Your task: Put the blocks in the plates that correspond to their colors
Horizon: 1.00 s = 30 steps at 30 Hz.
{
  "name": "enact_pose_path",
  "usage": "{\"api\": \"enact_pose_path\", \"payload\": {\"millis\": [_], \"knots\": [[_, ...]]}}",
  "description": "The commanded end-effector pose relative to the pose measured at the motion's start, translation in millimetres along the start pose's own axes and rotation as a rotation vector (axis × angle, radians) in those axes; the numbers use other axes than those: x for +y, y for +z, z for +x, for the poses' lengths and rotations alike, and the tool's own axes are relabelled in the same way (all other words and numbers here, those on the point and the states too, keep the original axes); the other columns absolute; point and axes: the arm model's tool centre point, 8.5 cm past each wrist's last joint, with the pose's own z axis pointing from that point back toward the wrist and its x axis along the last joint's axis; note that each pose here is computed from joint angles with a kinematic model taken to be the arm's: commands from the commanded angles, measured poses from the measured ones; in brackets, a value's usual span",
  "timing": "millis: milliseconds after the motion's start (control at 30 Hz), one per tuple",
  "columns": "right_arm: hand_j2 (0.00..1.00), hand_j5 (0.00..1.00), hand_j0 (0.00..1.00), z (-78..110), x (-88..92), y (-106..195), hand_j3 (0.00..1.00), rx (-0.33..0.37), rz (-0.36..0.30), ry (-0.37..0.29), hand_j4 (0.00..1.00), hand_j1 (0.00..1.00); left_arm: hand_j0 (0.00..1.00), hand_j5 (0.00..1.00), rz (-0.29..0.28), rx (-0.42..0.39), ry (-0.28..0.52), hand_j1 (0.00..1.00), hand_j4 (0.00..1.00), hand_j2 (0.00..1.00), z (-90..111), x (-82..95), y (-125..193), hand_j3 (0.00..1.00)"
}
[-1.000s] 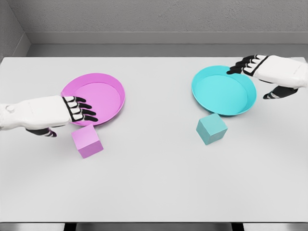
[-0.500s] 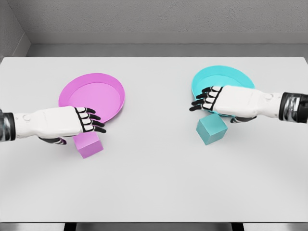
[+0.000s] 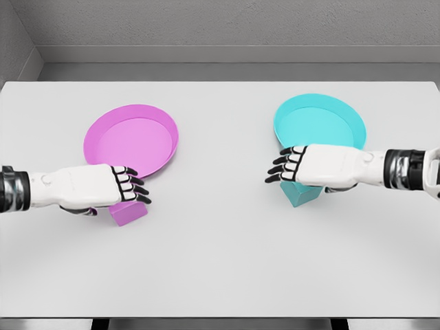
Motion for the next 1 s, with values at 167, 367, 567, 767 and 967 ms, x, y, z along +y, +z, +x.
{"api": "enact_pose_path", "payload": {"millis": [167,367,567,767,967], "knots": [[1.0,1.0,1.0,-6.3,8.6,-3,1.0,0.038,0.043,0.024,1.0,1.0,0.95,0.95,0.012,-0.005,0.003,0.95,0.95,0.95,1,2.0,-4,0.95],[1.0,1.0,1.0,-4.8,11.1,-14,1.0,0.038,0.045,0.032,1.0,1.0,0.95,0.95,0.026,-0.018,-0.011,0.95,0.95,0.95,4,3.9,-16,0.95],[1.0,1.0,1.0,2.6,20.7,-24,1.0,0.023,0.067,0.034,1.0,1.0,0.95,0.95,-0.002,0.007,-0.011,0.95,0.95,0.95,-3,-4.9,-16,0.95],[0.92,0.92,0.92,2.0,20.9,-25,0.92,0.027,0.065,0.033,0.92,0.92,0.95,0.95,-0.017,0.004,-0.018,0.95,0.95,0.95,-1,-8.2,-18,0.95],[0.65,0.65,0.65,0.8,15.9,-26,0.65,0.029,0.051,0.038,0.65,0.65,0.95,0.95,-0.011,0.011,-0.015,0.95,0.95,0.95,-5,-7.4,-19,0.95]]}}
